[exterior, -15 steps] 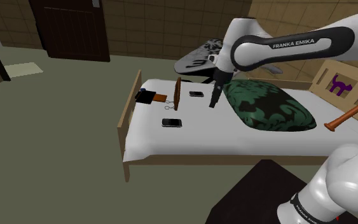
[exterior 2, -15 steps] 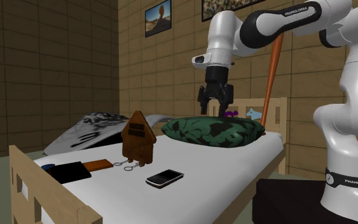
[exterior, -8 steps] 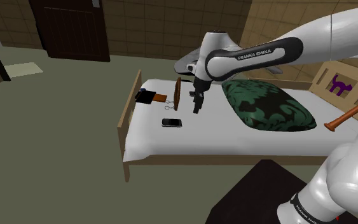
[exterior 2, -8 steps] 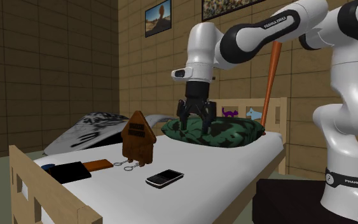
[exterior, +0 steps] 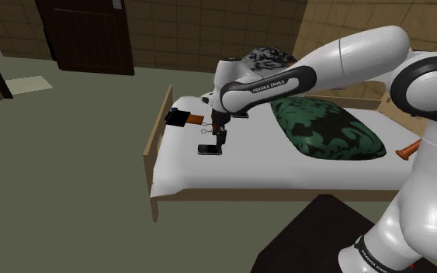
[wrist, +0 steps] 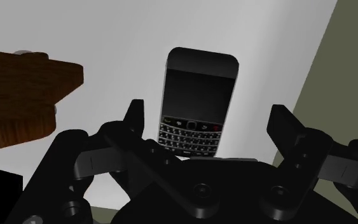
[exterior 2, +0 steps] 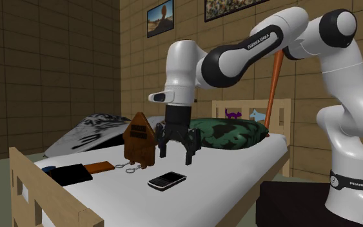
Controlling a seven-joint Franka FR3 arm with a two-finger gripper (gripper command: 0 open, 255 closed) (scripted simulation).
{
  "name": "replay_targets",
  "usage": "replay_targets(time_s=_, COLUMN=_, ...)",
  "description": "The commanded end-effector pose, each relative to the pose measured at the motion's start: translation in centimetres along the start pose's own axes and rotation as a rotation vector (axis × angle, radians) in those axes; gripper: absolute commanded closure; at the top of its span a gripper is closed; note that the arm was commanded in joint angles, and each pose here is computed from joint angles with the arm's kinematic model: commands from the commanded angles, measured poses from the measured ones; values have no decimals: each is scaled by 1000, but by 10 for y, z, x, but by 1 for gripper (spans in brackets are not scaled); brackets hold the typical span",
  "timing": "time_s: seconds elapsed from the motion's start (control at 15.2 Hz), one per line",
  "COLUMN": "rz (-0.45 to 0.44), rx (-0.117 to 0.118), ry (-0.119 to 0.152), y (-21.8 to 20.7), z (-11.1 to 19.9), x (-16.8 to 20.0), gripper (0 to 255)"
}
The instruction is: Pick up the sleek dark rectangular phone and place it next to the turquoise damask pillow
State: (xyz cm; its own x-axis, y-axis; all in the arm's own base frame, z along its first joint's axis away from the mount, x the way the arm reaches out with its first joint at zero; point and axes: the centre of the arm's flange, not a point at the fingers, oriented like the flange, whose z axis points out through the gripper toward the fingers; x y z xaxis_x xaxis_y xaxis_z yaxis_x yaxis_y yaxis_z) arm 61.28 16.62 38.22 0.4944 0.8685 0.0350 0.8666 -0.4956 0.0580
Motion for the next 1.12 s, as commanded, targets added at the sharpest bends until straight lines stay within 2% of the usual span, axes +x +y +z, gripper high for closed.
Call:
replay_targets(time_s=0.0, rz=-52, rx=2, ry=-5, y=4, z=12, x=16, gripper=0)
replay_targets(time_s=0.53, rz=-52, rx=2, ry=-5, y=4, z=52, x=16, gripper=0)
replay_targets(time_s=0.99, rz=-52, rx=2, ry=-5, y=4, z=52, x=16, gripper=0)
replay_targets(time_s=1.06, rz=-52, rx=2, ry=-5, y=4, z=52, x=16, gripper=255)
